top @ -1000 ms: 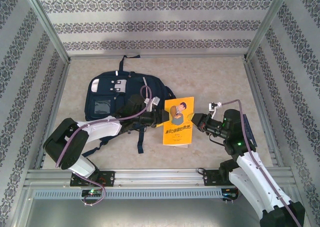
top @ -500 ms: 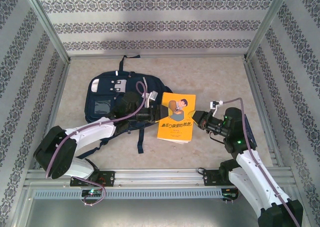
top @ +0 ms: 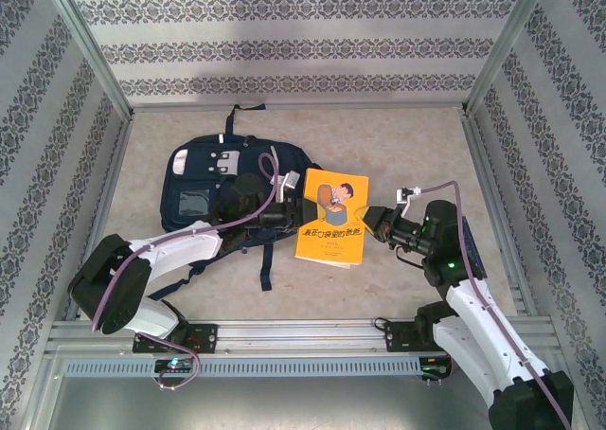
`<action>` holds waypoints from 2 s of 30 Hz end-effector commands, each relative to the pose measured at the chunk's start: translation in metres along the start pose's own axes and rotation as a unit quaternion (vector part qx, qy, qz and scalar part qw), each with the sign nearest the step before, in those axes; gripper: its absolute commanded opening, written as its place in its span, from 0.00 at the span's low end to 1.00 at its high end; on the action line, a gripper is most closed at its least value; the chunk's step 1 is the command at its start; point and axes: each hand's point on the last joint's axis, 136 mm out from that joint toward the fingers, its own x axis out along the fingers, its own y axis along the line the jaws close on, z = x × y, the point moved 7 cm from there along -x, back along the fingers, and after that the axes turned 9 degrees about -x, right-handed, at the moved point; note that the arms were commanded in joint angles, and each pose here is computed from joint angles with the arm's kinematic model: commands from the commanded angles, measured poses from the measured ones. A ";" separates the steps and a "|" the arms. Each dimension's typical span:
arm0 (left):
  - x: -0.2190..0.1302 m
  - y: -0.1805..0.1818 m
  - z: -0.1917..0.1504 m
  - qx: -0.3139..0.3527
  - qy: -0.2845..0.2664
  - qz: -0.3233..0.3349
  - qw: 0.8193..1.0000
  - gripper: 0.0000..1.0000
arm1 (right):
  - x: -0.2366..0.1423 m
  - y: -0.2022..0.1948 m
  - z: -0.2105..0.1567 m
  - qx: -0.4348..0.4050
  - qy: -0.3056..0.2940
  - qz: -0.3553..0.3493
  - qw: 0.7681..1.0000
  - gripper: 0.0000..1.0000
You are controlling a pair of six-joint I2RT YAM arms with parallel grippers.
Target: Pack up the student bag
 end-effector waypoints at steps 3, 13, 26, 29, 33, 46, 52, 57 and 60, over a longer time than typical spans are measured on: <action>-0.004 -0.029 -0.005 0.058 0.013 -0.048 0.997 0.13 | -0.001 0.014 0.004 -0.041 0.001 0.019 0.999 0.00; -0.024 -0.054 0.015 0.040 -0.134 -0.059 0.988 0.00 | -0.014 0.010 -0.002 -0.050 -0.068 -0.025 0.996 0.98; -0.050 -0.100 0.024 -0.012 -0.354 -0.162 0.921 0.00 | -0.016 0.042 -0.020 -0.044 -0.200 0.066 0.977 0.98; -0.049 -0.101 0.024 -0.020 -0.356 -0.169 0.919 0.00 | -0.013 0.052 -0.017 -0.041 -0.208 0.100 0.972 0.98; -0.051 -0.107 0.023 -0.021 -0.356 -0.178 0.917 0.00 | -0.007 0.065 -0.015 -0.044 -0.209 0.136 0.967 0.98; -0.046 -0.103 0.016 -0.027 -0.351 -0.178 0.919 0.00 | 0.020 0.108 -0.003 -0.065 -0.217 0.176 0.958 0.75; -0.046 -0.101 0.015 -0.028 -0.352 -0.175 0.919 0.00 | 0.037 0.111 0.003 -0.060 -0.220 0.165 0.960 0.56; -0.044 -0.097 0.014 -0.028 -0.351 -0.159 0.922 0.00 | 0.038 0.110 0.005 -0.069 -0.240 0.140 0.958 0.16; -0.044 -0.090 0.012 -0.026 -0.352 -0.131 0.926 0.12 | 0.033 0.098 0.006 -0.070 -0.256 0.105 0.958 0.00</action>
